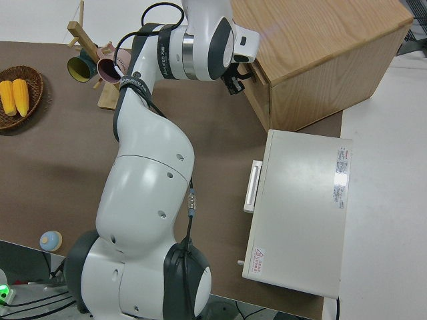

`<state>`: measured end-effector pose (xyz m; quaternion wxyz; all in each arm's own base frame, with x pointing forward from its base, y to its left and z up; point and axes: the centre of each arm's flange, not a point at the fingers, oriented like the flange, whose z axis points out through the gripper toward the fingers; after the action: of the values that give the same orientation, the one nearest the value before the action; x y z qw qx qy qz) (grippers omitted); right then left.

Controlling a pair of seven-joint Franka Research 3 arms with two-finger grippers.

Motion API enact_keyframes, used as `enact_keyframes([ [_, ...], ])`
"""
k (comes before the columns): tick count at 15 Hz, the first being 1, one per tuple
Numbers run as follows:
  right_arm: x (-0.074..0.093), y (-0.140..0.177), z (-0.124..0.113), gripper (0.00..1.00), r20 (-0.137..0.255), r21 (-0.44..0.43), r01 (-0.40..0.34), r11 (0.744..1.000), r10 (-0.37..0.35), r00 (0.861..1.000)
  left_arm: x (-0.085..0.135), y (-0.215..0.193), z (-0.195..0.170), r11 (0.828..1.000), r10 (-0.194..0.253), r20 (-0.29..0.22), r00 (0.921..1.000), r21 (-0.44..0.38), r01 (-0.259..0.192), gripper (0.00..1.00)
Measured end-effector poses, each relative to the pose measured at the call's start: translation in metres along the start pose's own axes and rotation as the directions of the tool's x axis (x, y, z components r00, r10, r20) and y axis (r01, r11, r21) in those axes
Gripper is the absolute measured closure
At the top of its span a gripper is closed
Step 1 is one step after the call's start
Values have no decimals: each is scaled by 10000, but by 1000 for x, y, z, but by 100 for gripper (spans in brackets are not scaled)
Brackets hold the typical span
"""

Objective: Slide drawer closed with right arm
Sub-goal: 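Press the drawer fully shut with the right gripper, then pull back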

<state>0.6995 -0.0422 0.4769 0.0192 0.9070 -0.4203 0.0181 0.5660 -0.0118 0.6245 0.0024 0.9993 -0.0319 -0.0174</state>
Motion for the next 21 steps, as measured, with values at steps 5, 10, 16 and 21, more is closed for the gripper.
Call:
enact_keyframes([
  [5,0,-1,1,99,14,-3,18,10000,-18,10000,0,0,0,10000,0,0,10000,0,0,0],
  [10,-2,-4,1,99,13,30,100,9999,-100,9999,0,0,0,10000,0,0,10000,0,0,0],
  [16,-43,-38,-3,99,150,60,941,9955,-942,9954,0,0,0,10000,0,0,10000,0,0,0],
  [21,-97,-60,-22,99,676,-378,2854,9577,-2825,9569,0,0,0,10000,0,0,10000,0,0,0],
])
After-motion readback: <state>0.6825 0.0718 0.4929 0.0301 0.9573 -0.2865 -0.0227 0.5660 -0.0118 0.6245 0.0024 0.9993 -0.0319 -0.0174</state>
